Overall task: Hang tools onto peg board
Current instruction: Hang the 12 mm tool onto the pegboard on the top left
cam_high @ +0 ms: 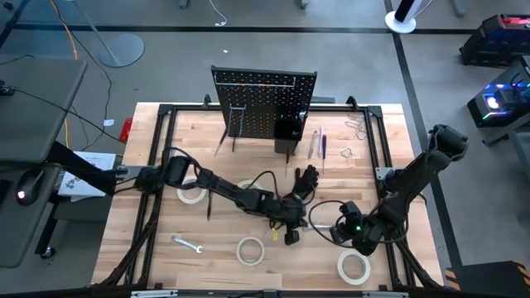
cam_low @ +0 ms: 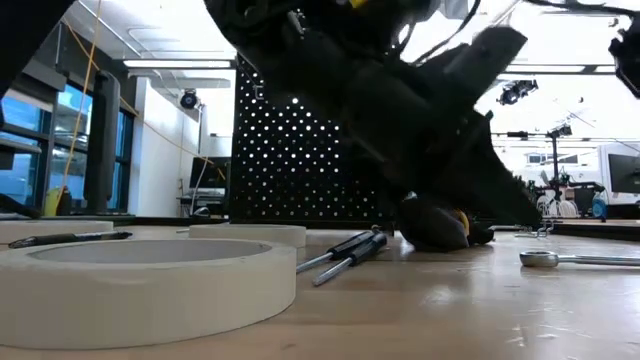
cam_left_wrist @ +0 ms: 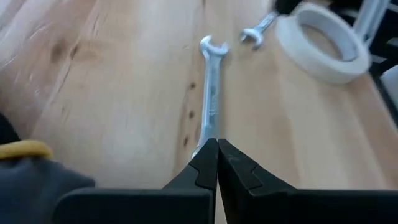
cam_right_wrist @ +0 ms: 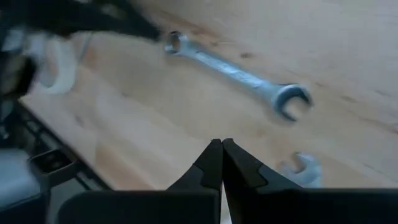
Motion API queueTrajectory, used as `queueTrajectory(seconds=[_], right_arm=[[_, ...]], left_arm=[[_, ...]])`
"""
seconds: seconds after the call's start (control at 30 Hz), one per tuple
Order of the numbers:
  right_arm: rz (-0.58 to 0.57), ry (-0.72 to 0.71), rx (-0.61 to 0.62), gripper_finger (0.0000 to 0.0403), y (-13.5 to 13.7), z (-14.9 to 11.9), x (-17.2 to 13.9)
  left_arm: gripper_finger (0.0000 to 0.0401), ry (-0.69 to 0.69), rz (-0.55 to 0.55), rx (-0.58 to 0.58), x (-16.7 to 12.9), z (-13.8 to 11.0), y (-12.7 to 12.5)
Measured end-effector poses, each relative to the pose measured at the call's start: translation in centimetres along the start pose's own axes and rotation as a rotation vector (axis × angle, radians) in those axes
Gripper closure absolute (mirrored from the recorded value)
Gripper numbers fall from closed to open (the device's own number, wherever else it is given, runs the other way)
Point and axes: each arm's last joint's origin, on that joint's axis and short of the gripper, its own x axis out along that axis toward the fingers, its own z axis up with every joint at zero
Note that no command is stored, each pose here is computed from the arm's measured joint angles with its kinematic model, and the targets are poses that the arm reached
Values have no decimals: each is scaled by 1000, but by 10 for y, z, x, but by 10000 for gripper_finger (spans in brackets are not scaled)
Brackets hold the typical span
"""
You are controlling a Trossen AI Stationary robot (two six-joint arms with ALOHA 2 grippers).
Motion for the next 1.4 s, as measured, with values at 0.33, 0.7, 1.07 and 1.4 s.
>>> queueTrajectory(seconds=[0.33, 0.7, 1.07, 1.4], right_arm=[[5, -47, -48, 403, 16, 0, -15], [3, -54, -45, 403, 16, 0, -16], [6, -55, -41, 403, 16, 0, -16], [5, -56, -42, 403, 16, 0, -16]], left_arm=[[401, 15, 19, 32, 3, -3, 4], [401, 38, -17, 66, 3, -7, -2], [401, 13, 21, 51, 3, -1, 10], [401, 18, -45, 59, 7, -6, 3]])
